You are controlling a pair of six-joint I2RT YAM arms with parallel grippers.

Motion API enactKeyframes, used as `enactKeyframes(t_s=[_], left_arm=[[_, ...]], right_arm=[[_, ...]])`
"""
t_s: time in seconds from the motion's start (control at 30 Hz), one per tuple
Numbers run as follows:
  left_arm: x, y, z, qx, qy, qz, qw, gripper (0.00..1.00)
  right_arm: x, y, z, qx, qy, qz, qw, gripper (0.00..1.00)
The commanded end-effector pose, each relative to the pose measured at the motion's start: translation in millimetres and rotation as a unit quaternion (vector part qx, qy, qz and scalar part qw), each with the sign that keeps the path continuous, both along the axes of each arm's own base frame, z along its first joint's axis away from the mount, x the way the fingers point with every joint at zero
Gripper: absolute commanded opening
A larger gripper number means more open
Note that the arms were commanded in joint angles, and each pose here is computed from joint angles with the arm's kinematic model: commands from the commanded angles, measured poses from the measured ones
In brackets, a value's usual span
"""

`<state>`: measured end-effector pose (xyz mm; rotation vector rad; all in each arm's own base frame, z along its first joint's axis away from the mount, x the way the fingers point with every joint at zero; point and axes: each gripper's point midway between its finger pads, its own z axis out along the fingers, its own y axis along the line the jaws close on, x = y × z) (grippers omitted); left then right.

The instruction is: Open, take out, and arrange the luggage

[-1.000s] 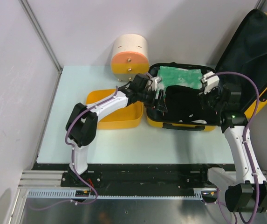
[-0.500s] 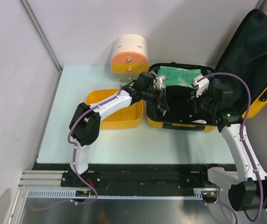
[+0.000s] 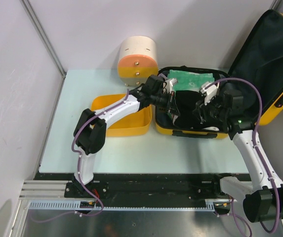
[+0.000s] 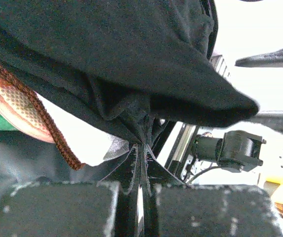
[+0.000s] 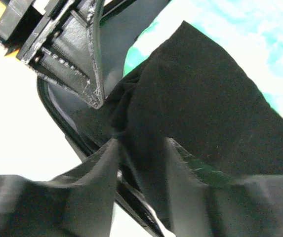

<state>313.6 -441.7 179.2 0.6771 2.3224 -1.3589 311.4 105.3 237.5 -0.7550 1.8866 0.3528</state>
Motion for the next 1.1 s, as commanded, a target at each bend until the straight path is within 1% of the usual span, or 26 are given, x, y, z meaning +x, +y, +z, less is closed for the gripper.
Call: enactKeyframes(t_s=[0.0, 0.03, 0.07, 0.13, 0.17, 0.2, 0.27, 0.3, 0.33, 0.43, 0.47, 0.5, 0.53, 0.57, 0.63, 0.67, 0.7, 0.77, 0.87, 0.9, 0.93, 1.0, 1.03, 1.07], left_arm=[[3.7, -12.2, 29.5, -0.034, -0.021, -0.004, 0.999, 0.00], [4.1, -13.1, 29.5, -0.035, -0.020, -0.005, 0.999, 0.00], [5.0, -13.5, 30.3, -0.037, -0.019, -0.004, 0.999, 0.00], [5.2, -15.6, 33.8, -0.041, -0.021, -0.007, 0.999, 0.00], [4.9, -16.1, 34.3, -0.043, -0.018, -0.007, 0.999, 0.00], [4.9, -17.0, 36.2, -0.046, -0.018, -0.008, 0.999, 0.00], [5.0, -18.4, 37.4, -0.049, -0.015, -0.009, 0.999, 0.00], [5.3, -19.1, 38.9, -0.051, -0.014, -0.009, 0.999, 0.00], [5.1, -19.5, 39.2, -0.052, -0.013, -0.009, 0.999, 0.00], [6.0, -20.5, 41.2, -0.055, -0.013, -0.008, 0.998, 0.00], [5.5, -20.7, 39.2, -0.054, -0.010, -0.009, 0.998, 0.00], [5.1, -20.1, 41.7, -0.055, -0.011, -0.008, 0.998, 0.00], [5.5, -19.5, 42.2, -0.056, -0.012, -0.008, 0.998, 0.00], [5.8, -19.6, 41.0, -0.055, -0.011, -0.007, 0.998, 0.00], [5.3, -17.6, 45.6, -0.057, -0.014, -0.005, 0.998, 0.00], [5.7, -16.6, 44.9, -0.056, -0.012, -0.003, 0.998, 0.00], [8.6, -13.1, 45.8, -0.056, -0.013, 0.003, 0.998, 0.00], [13.0, -7.9, 44.5, -0.053, -0.009, 0.015, 0.998, 0.00], [27.8, 4.4, 44.1, -0.047, -0.005, 0.051, 0.998, 0.01], [35.3, 10.4, 43.7, -0.046, -0.004, 0.064, 0.997, 0.03], [37.3, 12.3, 43.0, -0.044, -0.003, 0.070, 0.997, 0.16], [39.4, 17.1, 35.0, -0.036, 0.004, 0.079, 0.996, 0.31], [37.7, 18.5, 33.2, -0.034, 0.004, 0.078, 0.996, 0.42], [31.4, 20.1, 23.0, -0.028, 0.016, 0.072, 0.997, 0.46]], right_arm=[[-13.4, 19.8, -9.2, 0.013, 0.026, 0.047, 0.998, 0.57], [-16.0, 23.6, -11.7, 0.014, 0.029, 0.054, 0.998, 0.62], [-17.3, 25.4, -17.3, 0.014, 0.031, 0.056, 0.998, 0.70], [-20.3, 34.3, -21.7, 0.010, 0.025, 0.064, 0.998, 0.77], [-19.1, 37.4, -26.0, 0.011, 0.020, 0.064, 0.998, 0.88], [-18.8, 39.8, -27.8, 0.009, 0.016, 0.063, 0.998, 0.90], [-19.9, 55.3, -31.7, 0.007, 0.007, 0.077, 0.997, 0.91], [-17.5, 53.4, -40.1, -0.004, 0.007, 0.062, 0.998, 0.91], [-19.5, 61.3, -43.2, -0.009, 0.003, 0.068, 0.998, 0.91], [-9.2, 62.0, -47.1, -0.020, -0.027, 0.041, 0.999, 0.89], [-5.6, 66.8, -44.5, -0.021, -0.044, 0.038, 0.998, 0.82], [-0.3, 62.2, -46.2, -0.034, -0.053, 0.016, 0.998, 0.76], [2.1, 61.0, -47.4, -0.039, -0.058, 0.005, 0.998, 0.67], [8.4, 57.6, -44.8, -0.046, -0.071, -0.017, 0.996, 0.44], [12.8, 52.9, -42.5, -0.055, -0.081, -0.030, 0.995, 0.23], [13.5, 50.7, -40.0, -0.058, -0.086, -0.035, 0.994, 0.07], [14.1, 45.6, -34.5, -0.060, -0.096, -0.045, 0.993, 0.00], [12.5, 41.0, -30.7, -0.064, -0.101, -0.045, 0.992, 0.00], [9.0, 34.7, -17.9, -0.048, -0.113, -0.044, 0.991, 0.00], [8.7, 33.2, -17.1, -0.045, -0.113, -0.042, 0.992, 0.00], [6.7, 33.8, -18.5, -0.044, -0.109, -0.038, 0.992, 0.00], [4.9, 36.1, -21.0, -0.037, -0.099, -0.034, 0.994, 0.00], [2.9, 38.5, -22.4, -0.033, -0.093, -0.028, 0.995, 0.00], [0.9, 41.9, -23.2, -0.026, -0.088, -0.021, 0.996, 0.00]])
